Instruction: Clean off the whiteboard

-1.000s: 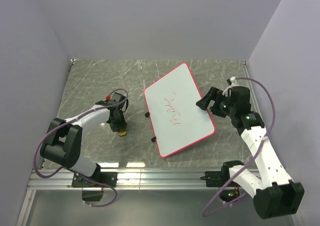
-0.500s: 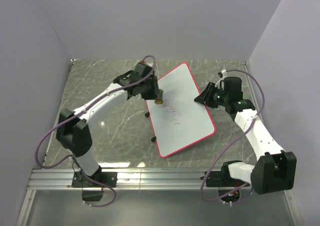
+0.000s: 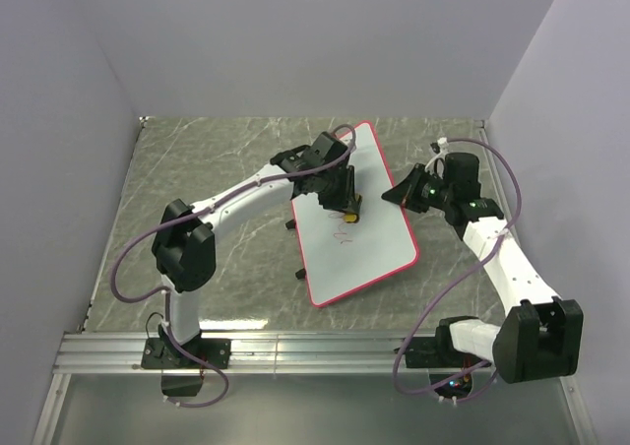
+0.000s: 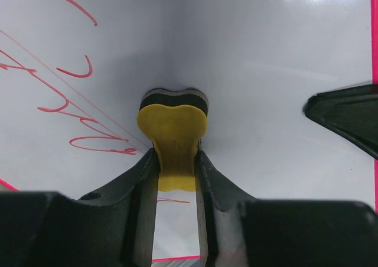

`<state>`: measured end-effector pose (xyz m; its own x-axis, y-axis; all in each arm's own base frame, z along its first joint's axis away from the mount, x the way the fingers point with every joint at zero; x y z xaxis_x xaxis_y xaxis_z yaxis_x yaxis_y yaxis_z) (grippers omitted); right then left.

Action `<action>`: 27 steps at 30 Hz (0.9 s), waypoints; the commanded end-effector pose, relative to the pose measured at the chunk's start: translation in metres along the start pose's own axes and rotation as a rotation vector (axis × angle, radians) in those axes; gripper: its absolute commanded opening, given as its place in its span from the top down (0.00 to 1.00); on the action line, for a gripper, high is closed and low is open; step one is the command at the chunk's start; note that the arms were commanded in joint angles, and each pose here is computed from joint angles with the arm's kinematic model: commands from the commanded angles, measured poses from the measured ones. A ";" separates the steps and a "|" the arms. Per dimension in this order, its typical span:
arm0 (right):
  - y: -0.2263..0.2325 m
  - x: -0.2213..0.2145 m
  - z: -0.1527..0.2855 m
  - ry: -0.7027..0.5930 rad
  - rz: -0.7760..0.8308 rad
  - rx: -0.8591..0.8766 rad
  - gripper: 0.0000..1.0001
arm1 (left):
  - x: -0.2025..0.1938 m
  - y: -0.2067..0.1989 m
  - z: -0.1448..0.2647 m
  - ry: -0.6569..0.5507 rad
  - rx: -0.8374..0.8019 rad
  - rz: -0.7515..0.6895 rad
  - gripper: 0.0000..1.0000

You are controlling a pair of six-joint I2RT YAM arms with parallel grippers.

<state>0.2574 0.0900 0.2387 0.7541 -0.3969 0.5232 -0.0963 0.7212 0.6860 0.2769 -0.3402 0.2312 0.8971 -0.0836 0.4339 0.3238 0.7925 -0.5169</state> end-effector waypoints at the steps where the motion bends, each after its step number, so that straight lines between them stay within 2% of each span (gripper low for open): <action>1: -0.011 -0.017 0.003 0.041 0.069 -0.063 1.00 | 0.000 -0.020 -0.029 -0.008 -0.075 -0.004 1.00; 4: -0.012 -0.021 0.006 0.041 0.069 -0.063 1.00 | 0.005 0.008 -0.036 -0.019 0.009 0.033 1.00; 6: -0.012 -0.025 0.008 0.043 0.066 -0.057 1.00 | 0.008 0.026 -0.035 -0.031 0.010 0.067 1.00; 7: -0.011 -0.025 0.009 0.040 0.064 -0.051 1.00 | 0.010 0.051 -0.039 -0.045 0.008 0.115 1.00; 10: -0.011 -0.028 0.010 0.044 0.063 -0.048 1.00 | 0.009 0.091 -0.038 -0.057 0.016 0.184 1.00; 14: -0.010 -0.029 0.012 0.044 0.069 -0.043 1.00 | 0.003 0.118 -0.051 -0.029 0.084 0.197 1.00; 21: -0.009 -0.032 0.014 0.043 0.073 -0.034 1.00 | 0.016 0.093 -0.042 -0.052 0.028 0.186 1.00; 27: -0.008 -0.035 0.015 0.040 0.083 -0.016 1.00 | 0.036 0.032 -0.028 -0.078 -0.051 0.082 1.00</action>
<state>0.2363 0.0872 0.2364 0.7321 -0.4341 0.5250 -0.0740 0.7154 0.6948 0.3399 -0.2884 0.1883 0.9194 0.1039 0.3793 0.1357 0.8214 -0.5539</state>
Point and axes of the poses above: each gripper's point midway between its finger pads, its own z axis back along the fingers, its own y axis along the line the jaws close on, x = y × z, the point moved 9 cm from there along z, back along the fingers, and after that the axes turned 1 degree about -z, right-handed, at the moved point
